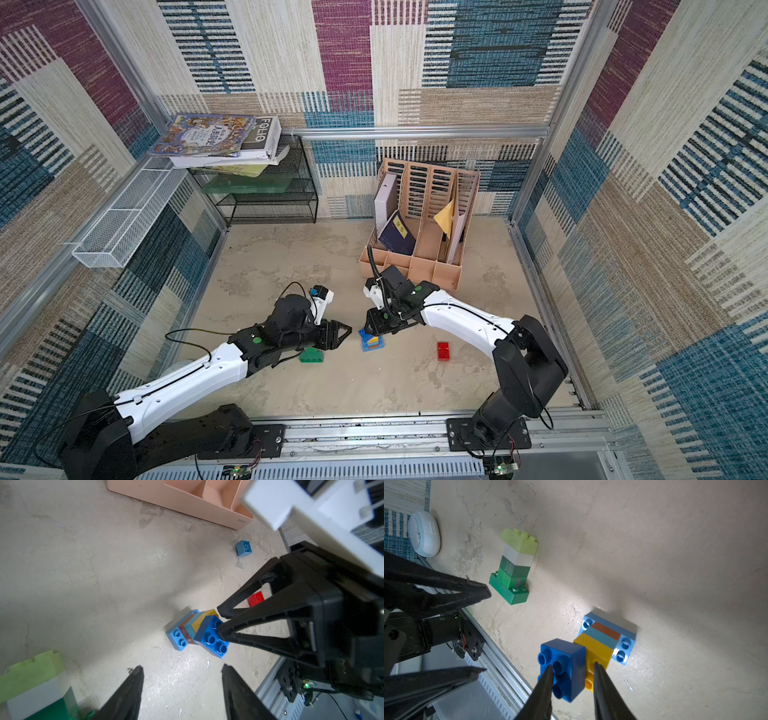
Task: Assemble the number 1 with lego
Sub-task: Assemble the lego brick with the lego brick.
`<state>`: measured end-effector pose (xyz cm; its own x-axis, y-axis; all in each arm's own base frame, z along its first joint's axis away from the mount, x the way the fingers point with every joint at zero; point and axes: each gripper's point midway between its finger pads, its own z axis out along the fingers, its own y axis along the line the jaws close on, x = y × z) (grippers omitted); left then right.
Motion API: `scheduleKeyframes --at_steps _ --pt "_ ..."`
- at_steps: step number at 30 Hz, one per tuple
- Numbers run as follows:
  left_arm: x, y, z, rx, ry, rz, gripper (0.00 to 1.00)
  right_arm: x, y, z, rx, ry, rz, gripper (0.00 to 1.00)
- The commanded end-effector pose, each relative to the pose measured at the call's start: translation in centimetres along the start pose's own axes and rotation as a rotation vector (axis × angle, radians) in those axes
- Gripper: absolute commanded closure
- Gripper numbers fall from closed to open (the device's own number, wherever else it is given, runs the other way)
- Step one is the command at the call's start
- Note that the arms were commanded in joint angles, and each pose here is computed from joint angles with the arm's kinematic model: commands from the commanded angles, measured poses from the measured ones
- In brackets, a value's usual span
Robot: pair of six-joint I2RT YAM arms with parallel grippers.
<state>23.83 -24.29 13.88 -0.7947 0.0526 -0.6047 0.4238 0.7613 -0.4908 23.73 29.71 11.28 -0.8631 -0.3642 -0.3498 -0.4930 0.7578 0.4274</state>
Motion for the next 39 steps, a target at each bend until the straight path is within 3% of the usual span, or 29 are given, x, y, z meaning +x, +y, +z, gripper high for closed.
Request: scheduleKeyframes --at_steps 1,16,39 --pt "-0.3 -1.0 0.1 0.052 -0.008 0.055 0.37 0.2 0.0 -0.2 -0.003 0.003 0.005 0.66" --pt "0.8 -2.6 1.7 0.155 0.106 0.095 0.53 0.4 -0.3 -0.8 0.008 -0.009 0.009 0.73" --pt "1.2 -2.8 3.7 0.170 0.208 0.103 0.81 1.3 -0.5 -1.2 0.016 -0.013 0.031 0.75"
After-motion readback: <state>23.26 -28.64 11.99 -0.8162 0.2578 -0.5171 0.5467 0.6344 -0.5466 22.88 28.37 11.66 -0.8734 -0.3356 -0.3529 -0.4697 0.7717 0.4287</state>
